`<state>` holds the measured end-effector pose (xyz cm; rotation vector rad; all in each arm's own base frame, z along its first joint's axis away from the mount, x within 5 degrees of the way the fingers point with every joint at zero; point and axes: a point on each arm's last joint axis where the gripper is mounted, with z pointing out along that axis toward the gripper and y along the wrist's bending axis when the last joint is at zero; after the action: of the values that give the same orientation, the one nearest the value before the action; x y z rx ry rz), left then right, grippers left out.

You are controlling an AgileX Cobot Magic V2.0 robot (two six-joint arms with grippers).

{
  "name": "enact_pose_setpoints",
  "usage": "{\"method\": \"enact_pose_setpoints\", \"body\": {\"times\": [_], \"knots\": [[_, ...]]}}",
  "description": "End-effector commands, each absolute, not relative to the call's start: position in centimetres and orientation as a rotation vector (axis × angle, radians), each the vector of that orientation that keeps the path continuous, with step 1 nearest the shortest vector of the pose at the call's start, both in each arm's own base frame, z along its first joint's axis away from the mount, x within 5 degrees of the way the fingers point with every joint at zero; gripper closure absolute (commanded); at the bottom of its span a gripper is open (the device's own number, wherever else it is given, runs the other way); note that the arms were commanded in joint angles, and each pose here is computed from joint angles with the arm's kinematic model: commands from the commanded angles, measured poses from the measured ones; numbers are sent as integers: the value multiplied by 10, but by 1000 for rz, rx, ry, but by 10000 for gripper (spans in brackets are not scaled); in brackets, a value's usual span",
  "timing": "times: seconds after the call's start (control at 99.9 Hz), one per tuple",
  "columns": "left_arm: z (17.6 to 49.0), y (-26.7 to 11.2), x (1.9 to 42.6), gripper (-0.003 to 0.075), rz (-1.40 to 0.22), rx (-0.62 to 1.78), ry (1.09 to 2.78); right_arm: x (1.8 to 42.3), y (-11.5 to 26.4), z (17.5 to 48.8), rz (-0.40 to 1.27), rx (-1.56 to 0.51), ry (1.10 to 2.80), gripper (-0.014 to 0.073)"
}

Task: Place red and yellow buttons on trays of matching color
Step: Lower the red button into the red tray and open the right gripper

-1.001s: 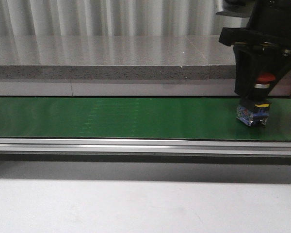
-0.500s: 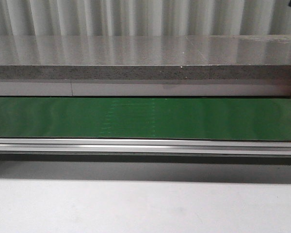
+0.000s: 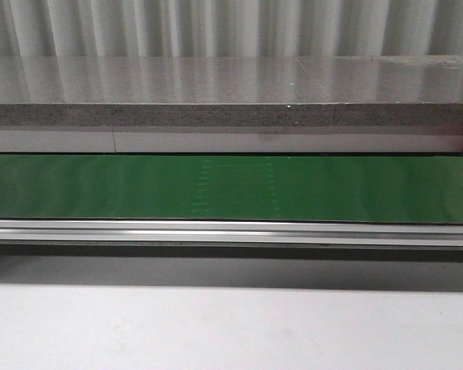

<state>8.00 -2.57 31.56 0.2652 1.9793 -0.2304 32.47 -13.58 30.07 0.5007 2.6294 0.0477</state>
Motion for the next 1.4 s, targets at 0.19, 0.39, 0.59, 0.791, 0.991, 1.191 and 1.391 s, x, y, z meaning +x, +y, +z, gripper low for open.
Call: {"method": "enact_pose_setpoints", "body": {"times": [0.19, 0.39, 0.59, 0.791, 0.991, 1.191, 1.391], "knots": [[329, -27, 82, 726, -250, 253, 1895, 346, -161, 299, -6, 557, 2498, 510], [329, -27, 82, 726, -250, 253, 1895, 364, -171, 277, -2, 569, 2517, 510], [329, -27, 82, 726, -250, 253, 1895, 374, -176, 255, 5, 584, 2547, 510], [329, -27, 82, 726, -250, 253, 1895, 377, -178, 243, 14, 592, 2573, 411], [329, -27, 82, 725, -250, 253, 1895, 379, -179, 244, 6, 590, 2555, 99], [329, -27, 82, 726, -250, 253, 1895, 374, -176, 258, -4, 574, 2532, 87], [329, -27, 82, 726, -250, 253, 1895, 360, -154, 291, -28, 460, 2484, 179]]}}
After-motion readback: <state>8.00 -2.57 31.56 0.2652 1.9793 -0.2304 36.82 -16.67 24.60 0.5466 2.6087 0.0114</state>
